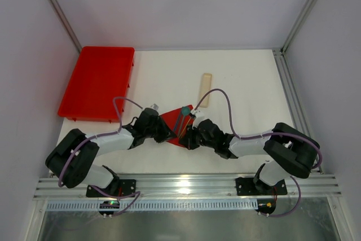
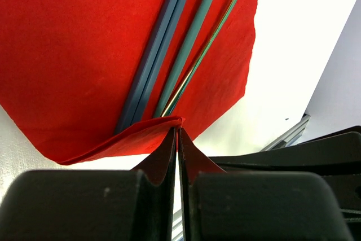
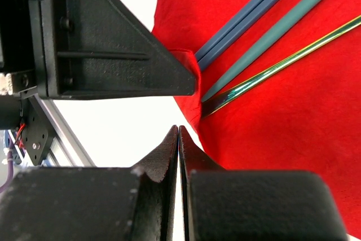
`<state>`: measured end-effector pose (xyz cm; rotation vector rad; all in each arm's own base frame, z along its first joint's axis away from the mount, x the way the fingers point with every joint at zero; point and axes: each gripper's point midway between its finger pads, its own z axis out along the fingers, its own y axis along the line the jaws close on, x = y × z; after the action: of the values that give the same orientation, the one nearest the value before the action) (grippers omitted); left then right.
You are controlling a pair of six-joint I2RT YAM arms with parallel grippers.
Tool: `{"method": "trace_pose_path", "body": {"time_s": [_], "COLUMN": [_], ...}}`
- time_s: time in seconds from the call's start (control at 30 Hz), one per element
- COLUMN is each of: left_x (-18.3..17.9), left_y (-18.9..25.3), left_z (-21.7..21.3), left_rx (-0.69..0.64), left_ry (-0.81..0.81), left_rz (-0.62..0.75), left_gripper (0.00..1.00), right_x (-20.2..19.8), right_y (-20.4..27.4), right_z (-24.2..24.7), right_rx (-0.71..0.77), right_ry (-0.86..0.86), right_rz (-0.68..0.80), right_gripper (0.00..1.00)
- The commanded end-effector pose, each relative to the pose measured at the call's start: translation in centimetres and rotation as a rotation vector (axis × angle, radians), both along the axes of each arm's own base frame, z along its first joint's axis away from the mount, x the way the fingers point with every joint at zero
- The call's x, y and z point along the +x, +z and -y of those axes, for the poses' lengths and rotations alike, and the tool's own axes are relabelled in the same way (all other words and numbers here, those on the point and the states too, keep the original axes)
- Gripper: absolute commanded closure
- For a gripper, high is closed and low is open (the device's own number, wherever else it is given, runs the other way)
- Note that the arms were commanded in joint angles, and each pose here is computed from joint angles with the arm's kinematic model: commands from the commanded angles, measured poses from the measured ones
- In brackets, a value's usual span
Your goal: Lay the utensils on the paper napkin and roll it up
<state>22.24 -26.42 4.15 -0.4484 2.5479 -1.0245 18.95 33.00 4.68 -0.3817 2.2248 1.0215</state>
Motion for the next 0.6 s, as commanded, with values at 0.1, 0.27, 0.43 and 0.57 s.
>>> {"method": "trace_pose_path", "body": {"time_s": [0.1,0.27,0.43,0.57], "left_x": [0.3,0.1,-0.1,-0.5], "left_y": [0.8,0.8,0.8,0.7], "left_z": [0.9,0.9,1.0,1.1], "left_rx": [-0.019,-0.018,-0.022,-0.024], "left_ry": [-0.032,-0.034,-0.04,-0.047], "left_rz": [0.032,0.031,0.029,0.024], "left_gripper": [0.98,0.99,0.99,0.99], "right_x": [1.6,1.7,1.9,2.6], "right_y": [0.3,-0.2,-0.4,-0.5], "right_z": [-0.6,-0.8,-0.4,-0.2], "right_rx": [-0.018,-0.035,-0.043,-0.059], "right_ry": [-0.054,-0.053,-0.077,-0.114], "right_rz": [0.021,0.007,0.005,0.017], "right_gripper": [0.96,0.96,0.96,0.96]}}
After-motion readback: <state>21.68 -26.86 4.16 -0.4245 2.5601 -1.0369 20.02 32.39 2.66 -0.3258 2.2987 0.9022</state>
